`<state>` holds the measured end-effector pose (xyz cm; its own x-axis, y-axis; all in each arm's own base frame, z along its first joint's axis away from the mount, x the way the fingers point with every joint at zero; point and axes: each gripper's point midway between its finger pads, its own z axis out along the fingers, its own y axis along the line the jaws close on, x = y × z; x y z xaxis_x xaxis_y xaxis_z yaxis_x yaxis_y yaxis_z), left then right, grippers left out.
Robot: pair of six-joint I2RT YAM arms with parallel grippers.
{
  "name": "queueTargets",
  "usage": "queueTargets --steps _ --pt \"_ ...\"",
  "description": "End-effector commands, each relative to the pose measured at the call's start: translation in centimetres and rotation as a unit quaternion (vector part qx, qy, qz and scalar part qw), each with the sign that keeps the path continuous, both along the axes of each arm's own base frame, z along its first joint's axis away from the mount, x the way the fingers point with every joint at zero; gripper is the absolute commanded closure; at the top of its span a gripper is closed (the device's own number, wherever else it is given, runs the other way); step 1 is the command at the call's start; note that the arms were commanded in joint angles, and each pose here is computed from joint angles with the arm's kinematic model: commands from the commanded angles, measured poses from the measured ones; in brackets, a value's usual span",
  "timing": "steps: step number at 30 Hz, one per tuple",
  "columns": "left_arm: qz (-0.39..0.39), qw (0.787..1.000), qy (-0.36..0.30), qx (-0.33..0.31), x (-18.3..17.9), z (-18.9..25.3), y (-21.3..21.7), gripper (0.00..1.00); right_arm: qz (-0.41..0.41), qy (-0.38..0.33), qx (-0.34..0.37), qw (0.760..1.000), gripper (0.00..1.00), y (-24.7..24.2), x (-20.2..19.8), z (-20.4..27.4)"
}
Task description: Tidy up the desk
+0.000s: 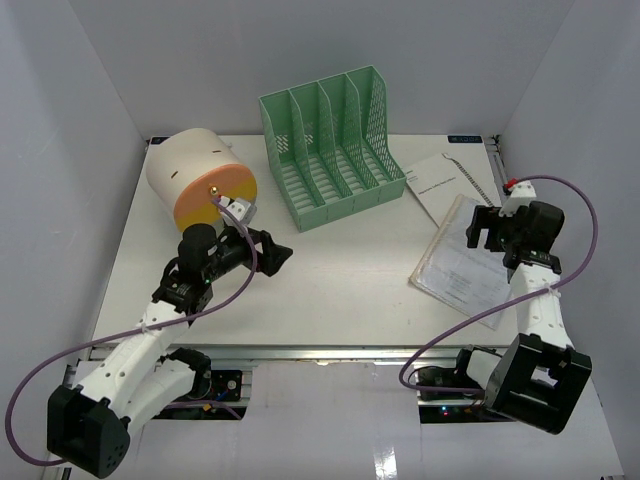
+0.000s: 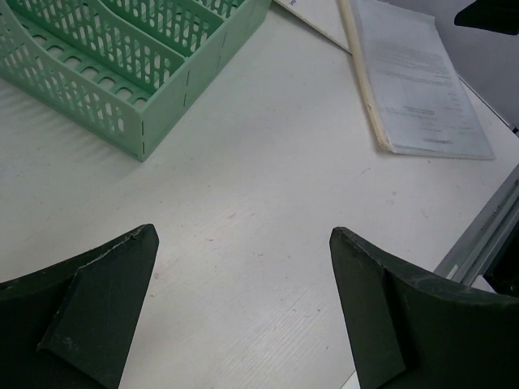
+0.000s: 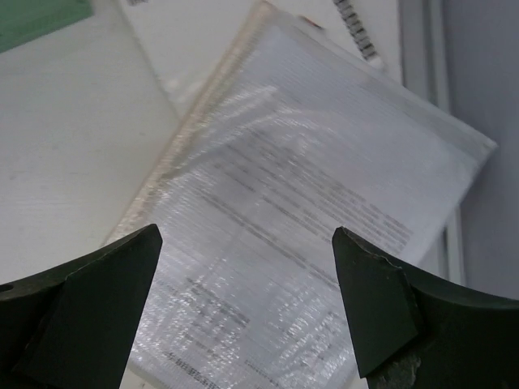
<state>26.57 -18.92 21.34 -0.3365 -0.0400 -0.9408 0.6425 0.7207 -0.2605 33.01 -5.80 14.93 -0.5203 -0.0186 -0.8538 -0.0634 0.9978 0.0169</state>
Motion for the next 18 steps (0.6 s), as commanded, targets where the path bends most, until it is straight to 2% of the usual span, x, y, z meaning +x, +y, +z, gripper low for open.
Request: queueTargets --steps 1,6,13,18 --pt "-0.028 0.999 -0.032 -0.025 -0.9 2.1 -0.7 0.02 -0.197 0.025 -0.015 0.980 0.06 -6.5 -2.3 -1.5" --pt "-0.041 0.998 -0.030 -0.031 -1.4 2.2 -0.9 0.02 -0.264 0.066 0.014 0.962 0.03 -8.3 -3.9 -4.2" --pt "-0.049 0.998 -0.030 -0.034 -2.2 1.9 -0.9 0.02 -0.300 0.146 0.078 0.939 0.00 -8.5 -5.2 -9.6" --pt "-0.056 0.997 -0.029 -0.037 -2.3 1.9 -1.1 0.02 -0.300 0.192 0.101 0.929 0.08 -7.8 -6.0 -12.2"
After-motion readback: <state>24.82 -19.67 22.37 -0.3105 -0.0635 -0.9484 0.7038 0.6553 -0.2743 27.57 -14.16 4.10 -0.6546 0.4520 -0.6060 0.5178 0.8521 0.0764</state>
